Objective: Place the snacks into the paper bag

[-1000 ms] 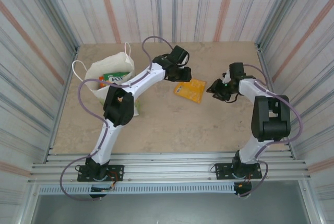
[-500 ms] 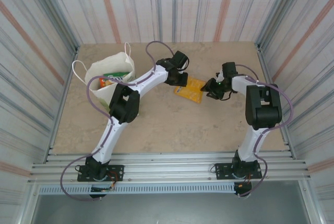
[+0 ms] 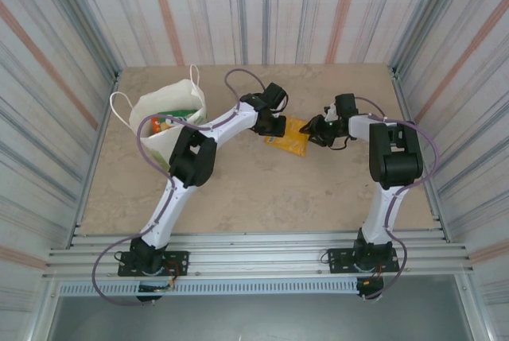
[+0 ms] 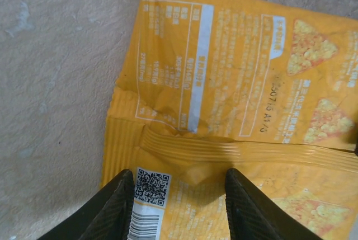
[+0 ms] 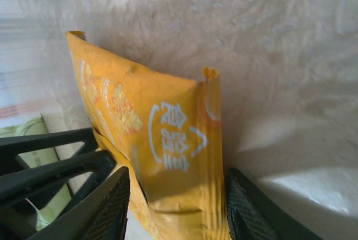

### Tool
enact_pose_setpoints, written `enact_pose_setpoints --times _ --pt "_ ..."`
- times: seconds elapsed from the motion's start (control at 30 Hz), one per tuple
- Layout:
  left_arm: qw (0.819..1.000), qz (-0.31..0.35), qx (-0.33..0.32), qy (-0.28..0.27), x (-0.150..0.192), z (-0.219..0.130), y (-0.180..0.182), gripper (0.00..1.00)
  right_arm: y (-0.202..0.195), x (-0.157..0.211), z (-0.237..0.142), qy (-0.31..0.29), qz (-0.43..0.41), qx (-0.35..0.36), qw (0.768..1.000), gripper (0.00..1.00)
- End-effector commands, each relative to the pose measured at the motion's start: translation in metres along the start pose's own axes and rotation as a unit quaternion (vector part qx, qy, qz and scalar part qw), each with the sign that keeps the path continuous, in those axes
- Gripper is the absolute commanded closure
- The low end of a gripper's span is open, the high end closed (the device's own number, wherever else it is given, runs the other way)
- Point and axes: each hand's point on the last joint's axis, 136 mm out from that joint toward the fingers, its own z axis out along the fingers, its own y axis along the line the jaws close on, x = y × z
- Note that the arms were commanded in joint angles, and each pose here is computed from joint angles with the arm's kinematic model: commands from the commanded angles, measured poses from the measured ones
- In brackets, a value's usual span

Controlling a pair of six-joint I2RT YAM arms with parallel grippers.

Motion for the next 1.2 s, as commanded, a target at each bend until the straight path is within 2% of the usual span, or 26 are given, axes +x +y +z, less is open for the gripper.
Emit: enact_pose_setpoints --times 0.0,0.23,0.47,0.73,0.9,0.93,1.03,1.1,1.17 --pt "1.000 -0.014 0.014 0.019 0.011 0.012 -0.001 0.53 -0.002 0.002 0.019 0.009 0.020 -0.017 1.000 0.52" --pt "0.999 -0.019 0.017 0.026 0.014 0.015 -0.001 0.53 0.014 -0.002 0.026 0.002 0.008 -0.046 0.999 0.58" --pt "1.000 -0.014 0.022 -0.001 -0.002 -0.010 -0.006 0.51 0.021 -0.002 0.007 -0.019 -0.017 -0.047 0.999 0.80" --pt "0.995 0.019 0.058 -0.078 -0.035 -0.094 -0.033 0.45 0.047 0.005 -0.046 -0.063 -0.094 -0.046 0.993 0.85" --pt "0.985 0.084 0.092 -0.122 -0.040 -0.160 -0.053 0.39 0.074 0.023 -0.086 -0.069 -0.186 -0.053 0.979 0.86" --pt "0.980 0.106 0.103 -0.136 -0.040 -0.183 -0.059 0.39 0.079 0.027 -0.095 -0.071 -0.207 -0.052 0.974 0.87" --pt "0.967 0.165 0.122 -0.151 -0.031 -0.221 -0.069 0.39 0.094 0.040 -0.118 -0.072 -0.275 -0.059 0.957 0.88" --pt "0.954 0.212 0.138 -0.158 -0.022 -0.244 -0.076 0.39 0.107 0.051 -0.130 -0.068 -0.326 -0.073 0.940 0.88" --pt "0.934 0.272 0.162 -0.164 -0.008 -0.267 -0.085 0.39 0.120 0.066 -0.143 -0.063 -0.390 -0.087 0.914 0.89"
